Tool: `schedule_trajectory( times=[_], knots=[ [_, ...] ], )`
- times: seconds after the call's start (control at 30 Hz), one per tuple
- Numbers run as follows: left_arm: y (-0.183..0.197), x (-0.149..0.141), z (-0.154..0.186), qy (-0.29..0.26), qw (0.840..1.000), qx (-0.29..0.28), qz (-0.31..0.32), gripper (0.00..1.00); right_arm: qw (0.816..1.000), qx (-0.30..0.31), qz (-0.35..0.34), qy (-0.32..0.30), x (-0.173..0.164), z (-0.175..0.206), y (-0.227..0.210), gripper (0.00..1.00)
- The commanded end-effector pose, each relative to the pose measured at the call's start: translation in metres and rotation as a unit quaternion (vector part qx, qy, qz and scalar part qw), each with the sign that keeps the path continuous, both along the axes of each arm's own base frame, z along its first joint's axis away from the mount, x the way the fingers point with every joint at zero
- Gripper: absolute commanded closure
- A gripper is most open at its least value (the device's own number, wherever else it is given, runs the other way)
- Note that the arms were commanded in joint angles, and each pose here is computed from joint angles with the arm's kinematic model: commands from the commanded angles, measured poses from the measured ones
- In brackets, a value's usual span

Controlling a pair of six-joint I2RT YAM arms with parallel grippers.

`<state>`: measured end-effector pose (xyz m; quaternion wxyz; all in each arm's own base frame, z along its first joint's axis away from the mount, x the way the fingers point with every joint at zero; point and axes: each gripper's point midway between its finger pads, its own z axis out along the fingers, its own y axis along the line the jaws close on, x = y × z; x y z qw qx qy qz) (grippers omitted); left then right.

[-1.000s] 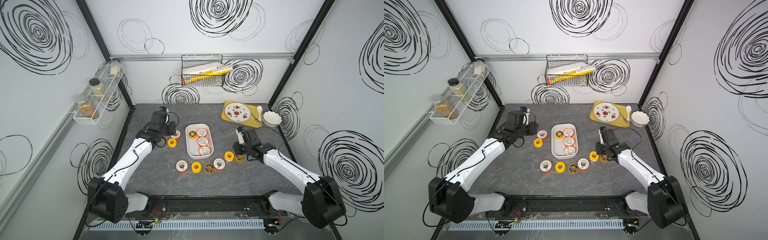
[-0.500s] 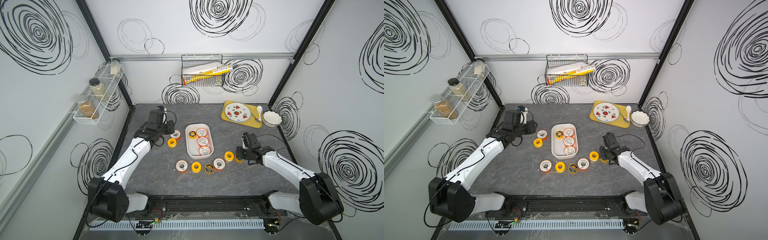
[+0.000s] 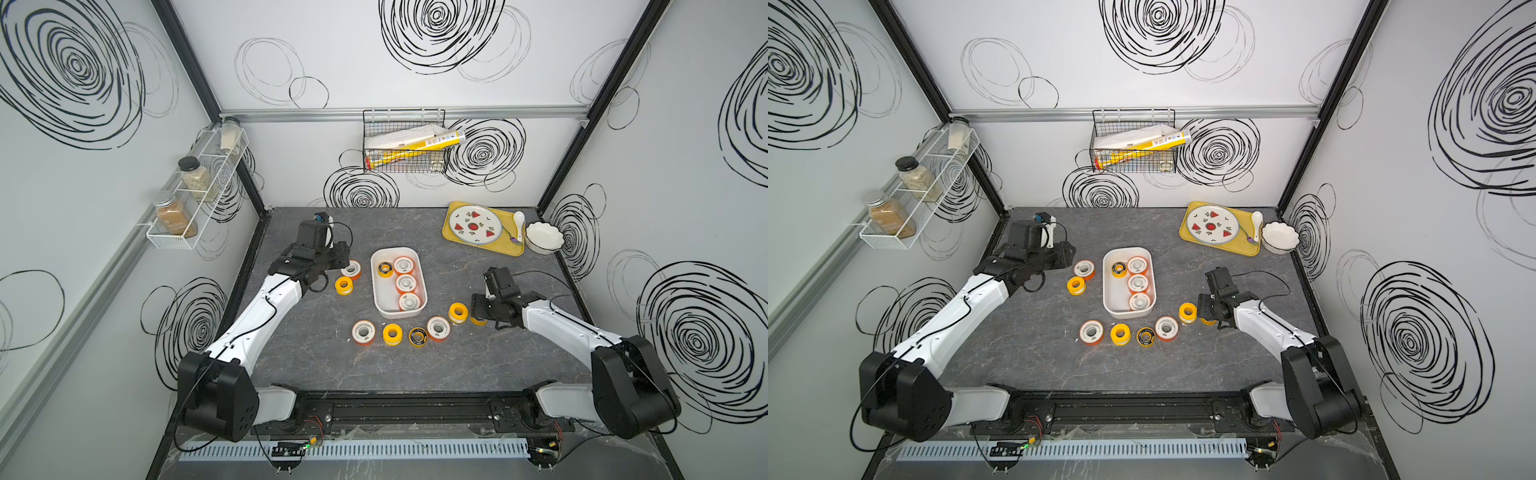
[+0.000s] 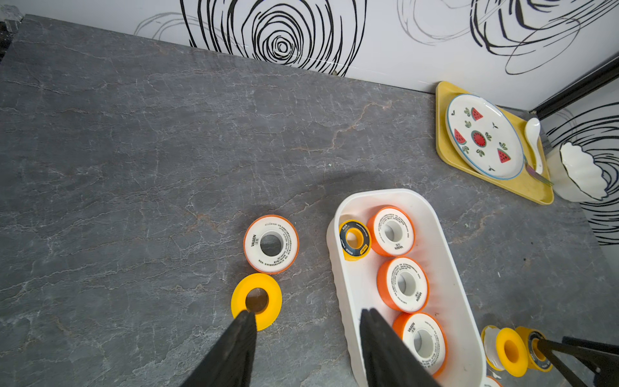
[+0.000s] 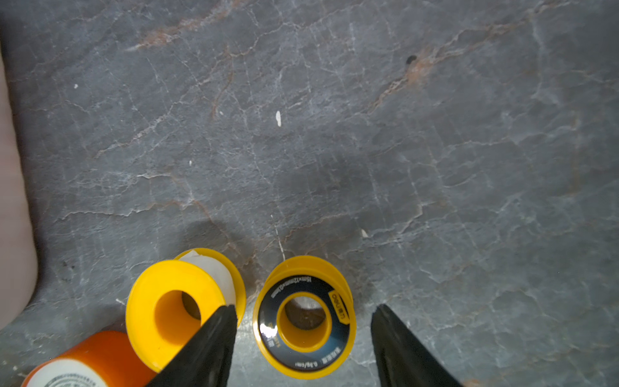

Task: Put the sealing tape into the storage box
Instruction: Pick up the sealing tape at the center of the board.

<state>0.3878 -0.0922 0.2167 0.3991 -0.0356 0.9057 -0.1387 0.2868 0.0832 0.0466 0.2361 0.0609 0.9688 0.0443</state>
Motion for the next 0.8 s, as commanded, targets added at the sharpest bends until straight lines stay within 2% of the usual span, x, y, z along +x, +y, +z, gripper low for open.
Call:
schedule_trajectory(
  times=[0.0, 0.77],
  knots=[
    [0.003, 0.005, -0.001, -0.004, 1.000, -0.007, 0.004, 0.43, 1.000, -0.003, -0.006, 0.012, -0.003, -0.010, -0.003, 0.30],
    [0.007, 0.006, -0.003, -0.001, 1.000, -0.013, 0.006, 0.43, 0.999, -0.006, -0.003, 0.038, -0.006, -0.029, -0.002, 0.34]
  ],
)
